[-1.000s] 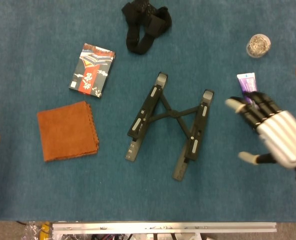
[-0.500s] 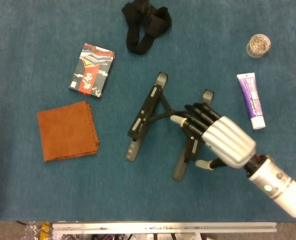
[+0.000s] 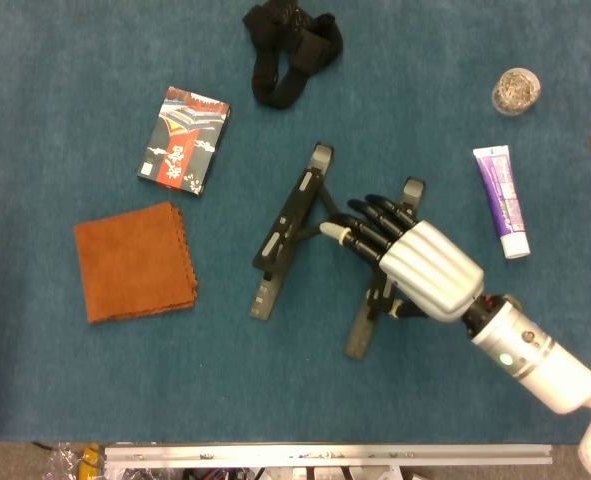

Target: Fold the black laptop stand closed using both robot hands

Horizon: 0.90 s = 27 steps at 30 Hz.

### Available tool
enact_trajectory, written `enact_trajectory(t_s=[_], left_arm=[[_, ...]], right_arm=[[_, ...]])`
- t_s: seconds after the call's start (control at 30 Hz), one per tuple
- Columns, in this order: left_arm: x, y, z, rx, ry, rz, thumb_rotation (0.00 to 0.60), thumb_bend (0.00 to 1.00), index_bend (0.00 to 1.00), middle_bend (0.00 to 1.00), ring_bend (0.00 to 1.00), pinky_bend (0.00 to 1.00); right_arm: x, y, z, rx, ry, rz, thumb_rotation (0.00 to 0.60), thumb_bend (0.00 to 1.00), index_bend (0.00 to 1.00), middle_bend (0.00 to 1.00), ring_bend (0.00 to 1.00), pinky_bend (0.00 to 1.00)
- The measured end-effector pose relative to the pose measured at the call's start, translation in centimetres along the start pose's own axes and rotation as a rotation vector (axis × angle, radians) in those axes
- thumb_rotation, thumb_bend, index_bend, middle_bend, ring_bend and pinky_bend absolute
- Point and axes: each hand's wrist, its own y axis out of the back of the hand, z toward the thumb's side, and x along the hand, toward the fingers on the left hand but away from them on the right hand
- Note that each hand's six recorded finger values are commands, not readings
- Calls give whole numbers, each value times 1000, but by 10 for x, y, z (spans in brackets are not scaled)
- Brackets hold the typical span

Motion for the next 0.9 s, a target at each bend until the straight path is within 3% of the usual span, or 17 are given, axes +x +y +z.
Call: enact_trajectory(t_s=[0.53,0.9], left_arm=[[2,0,-1,-7,-13,-1,600,285,79,47,0,38],[1,0,-3,-13,-12,-4,600,284,79,46,0,38]], right_arm=[[-19,33,-44,69,-124,-149,600,279,0,110,0,91],[-26,43,-76,81,-214,-192,600,279,0,110,0,91]])
